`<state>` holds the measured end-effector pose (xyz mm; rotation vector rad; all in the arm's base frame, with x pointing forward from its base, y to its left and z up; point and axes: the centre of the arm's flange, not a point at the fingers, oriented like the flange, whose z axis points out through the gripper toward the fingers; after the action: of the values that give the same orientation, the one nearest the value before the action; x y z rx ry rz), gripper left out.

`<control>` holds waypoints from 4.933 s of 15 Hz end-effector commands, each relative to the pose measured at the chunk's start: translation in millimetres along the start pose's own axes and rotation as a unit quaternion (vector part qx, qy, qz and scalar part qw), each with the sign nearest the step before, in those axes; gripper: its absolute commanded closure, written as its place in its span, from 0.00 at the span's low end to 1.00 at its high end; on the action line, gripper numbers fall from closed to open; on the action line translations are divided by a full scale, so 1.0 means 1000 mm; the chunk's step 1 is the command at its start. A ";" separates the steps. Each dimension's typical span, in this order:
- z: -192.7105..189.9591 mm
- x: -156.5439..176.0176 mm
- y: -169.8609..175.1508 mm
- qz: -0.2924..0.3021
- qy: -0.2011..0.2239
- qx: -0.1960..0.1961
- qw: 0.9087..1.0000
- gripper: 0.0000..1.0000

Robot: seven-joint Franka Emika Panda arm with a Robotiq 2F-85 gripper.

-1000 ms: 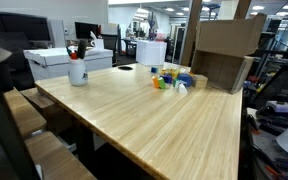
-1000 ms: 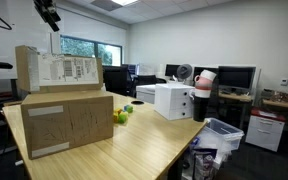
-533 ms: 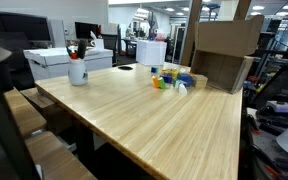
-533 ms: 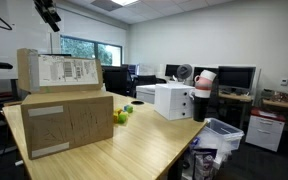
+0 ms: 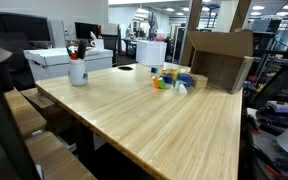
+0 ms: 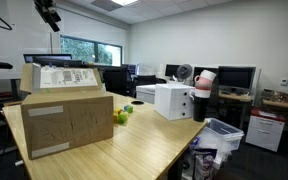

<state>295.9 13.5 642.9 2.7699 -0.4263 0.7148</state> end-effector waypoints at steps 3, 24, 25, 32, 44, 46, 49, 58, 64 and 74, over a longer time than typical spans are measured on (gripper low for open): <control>0.000 0.000 0.000 0.000 0.000 0.000 1.000 0.00; 0.000 0.000 0.000 0.000 0.000 0.000 1.000 0.00; 0.000 0.000 0.000 0.000 0.000 0.000 1.000 0.00; 0.007 -0.004 0.000 0.012 -0.019 -0.009 1.000 0.00; 0.081 -0.033 -0.040 0.016 -0.128 0.017 0.991 0.00; 0.089 -0.038 -0.047 0.007 -0.143 0.021 0.989 0.00; 0.088 -0.037 -0.043 -0.005 -0.134 0.018 0.991 0.00; 0.089 -0.037 -0.045 -0.007 -0.136 0.019 0.991 0.00; 0.089 -0.037 -0.045 -0.007 -0.136 0.019 0.991 0.00; 0.113 -0.046 -0.096 -0.023 -0.217 0.150 0.964 0.00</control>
<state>323.5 71.7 528.5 3.1623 -0.4196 0.2455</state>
